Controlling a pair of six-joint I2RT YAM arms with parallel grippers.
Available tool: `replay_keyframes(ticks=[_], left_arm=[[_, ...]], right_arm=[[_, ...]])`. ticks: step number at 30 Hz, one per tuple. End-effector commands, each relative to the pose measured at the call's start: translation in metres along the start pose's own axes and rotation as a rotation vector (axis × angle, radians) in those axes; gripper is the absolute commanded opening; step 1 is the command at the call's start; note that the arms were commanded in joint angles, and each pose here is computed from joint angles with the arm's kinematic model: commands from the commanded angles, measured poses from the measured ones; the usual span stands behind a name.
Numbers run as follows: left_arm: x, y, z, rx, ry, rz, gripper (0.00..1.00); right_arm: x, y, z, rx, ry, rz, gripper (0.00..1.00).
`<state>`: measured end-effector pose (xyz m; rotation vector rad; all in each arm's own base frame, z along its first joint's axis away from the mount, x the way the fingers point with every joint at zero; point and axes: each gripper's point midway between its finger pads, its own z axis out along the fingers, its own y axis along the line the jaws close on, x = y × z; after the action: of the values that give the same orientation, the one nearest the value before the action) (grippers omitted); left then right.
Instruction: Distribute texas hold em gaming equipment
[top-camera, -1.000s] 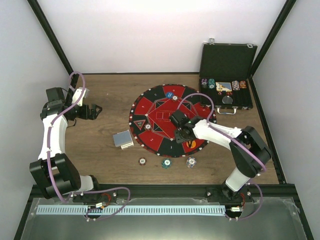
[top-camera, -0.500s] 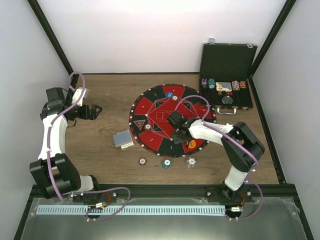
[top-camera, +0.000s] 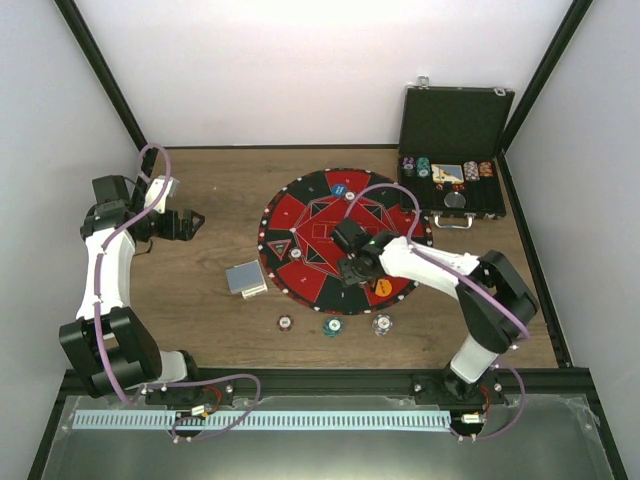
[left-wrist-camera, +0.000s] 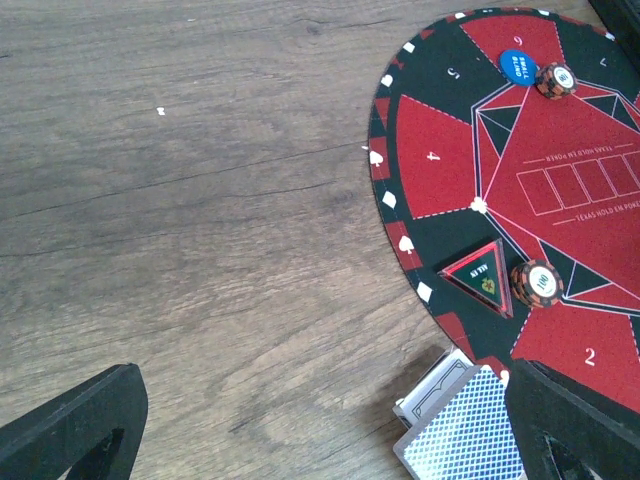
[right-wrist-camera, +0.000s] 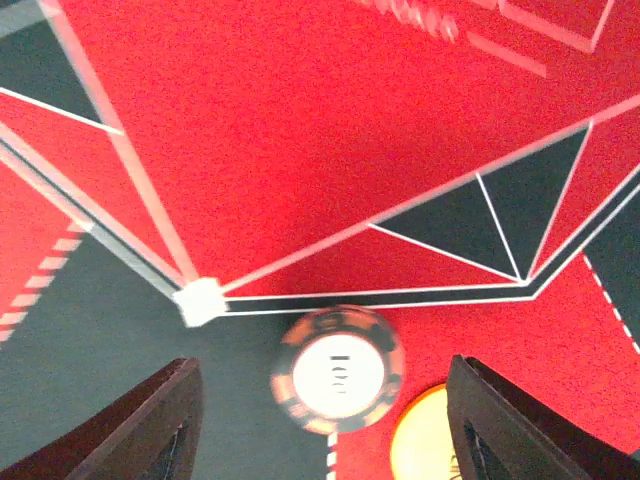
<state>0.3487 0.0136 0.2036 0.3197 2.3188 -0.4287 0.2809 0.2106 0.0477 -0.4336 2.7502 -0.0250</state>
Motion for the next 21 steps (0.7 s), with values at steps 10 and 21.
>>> replay_keyframes(ticks=[10, 21], left_arm=[[-0.012, -0.003, -0.009, 0.005, -0.036, 0.03, 1.0], [-0.011, -0.004, -0.008, 0.008, -0.035, 0.027, 1.0]], right_arm=[[0.052, 0.119, -0.071, -0.211, -0.015, -0.158, 0.78], [0.083, 0.107, -0.052, -0.177, 0.051, -0.157, 0.77]])
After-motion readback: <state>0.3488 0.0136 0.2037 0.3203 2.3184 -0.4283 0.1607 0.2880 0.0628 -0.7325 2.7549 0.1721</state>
